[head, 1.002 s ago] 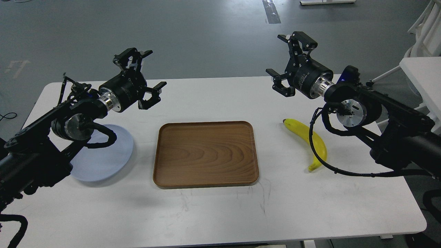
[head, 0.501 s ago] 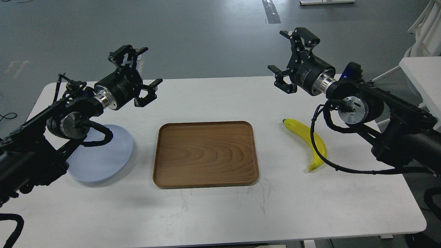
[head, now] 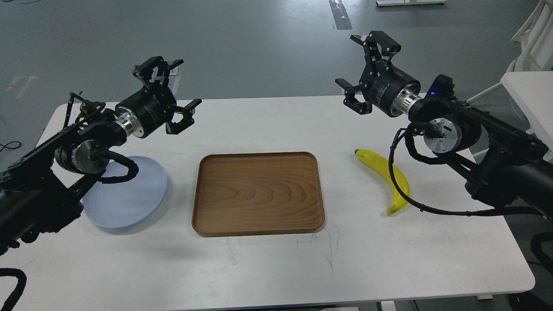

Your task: Place banana on plate with both arms

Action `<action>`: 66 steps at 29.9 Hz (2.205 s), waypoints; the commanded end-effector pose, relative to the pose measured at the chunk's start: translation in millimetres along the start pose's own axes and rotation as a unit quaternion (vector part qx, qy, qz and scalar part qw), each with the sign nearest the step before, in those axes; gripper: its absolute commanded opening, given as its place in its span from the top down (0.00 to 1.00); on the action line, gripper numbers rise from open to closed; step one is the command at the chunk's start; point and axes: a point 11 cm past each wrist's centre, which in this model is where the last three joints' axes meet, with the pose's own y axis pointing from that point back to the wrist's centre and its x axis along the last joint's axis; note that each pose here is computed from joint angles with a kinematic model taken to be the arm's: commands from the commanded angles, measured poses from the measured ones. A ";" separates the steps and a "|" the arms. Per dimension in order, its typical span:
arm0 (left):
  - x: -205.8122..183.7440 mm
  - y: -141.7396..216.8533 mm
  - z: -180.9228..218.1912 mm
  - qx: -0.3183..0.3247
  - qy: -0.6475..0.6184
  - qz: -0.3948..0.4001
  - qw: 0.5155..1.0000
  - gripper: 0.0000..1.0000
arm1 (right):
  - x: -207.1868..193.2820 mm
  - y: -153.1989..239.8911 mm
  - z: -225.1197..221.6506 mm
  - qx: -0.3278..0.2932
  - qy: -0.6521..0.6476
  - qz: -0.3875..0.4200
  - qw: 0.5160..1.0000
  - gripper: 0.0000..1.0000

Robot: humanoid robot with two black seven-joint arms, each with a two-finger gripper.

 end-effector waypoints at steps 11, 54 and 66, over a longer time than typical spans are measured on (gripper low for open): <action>1.6 0.3 -0.3 -0.001 0.001 0.006 1.000 0.02 | 0.5 0.0 2.0 -0.002 0.001 0.001 1.000 0.00; 14.5 52.7 59.8 0.025 -0.587 0.037 0.808 0.02 | 6.8 3.1 6.7 -0.003 0.000 0.014 1.000 0.00; 83.1 124.5 39.5 0.145 -0.690 0.076 0.705 0.02 | 9.0 4.0 7.8 -0.004 0.000 0.017 1.000 0.00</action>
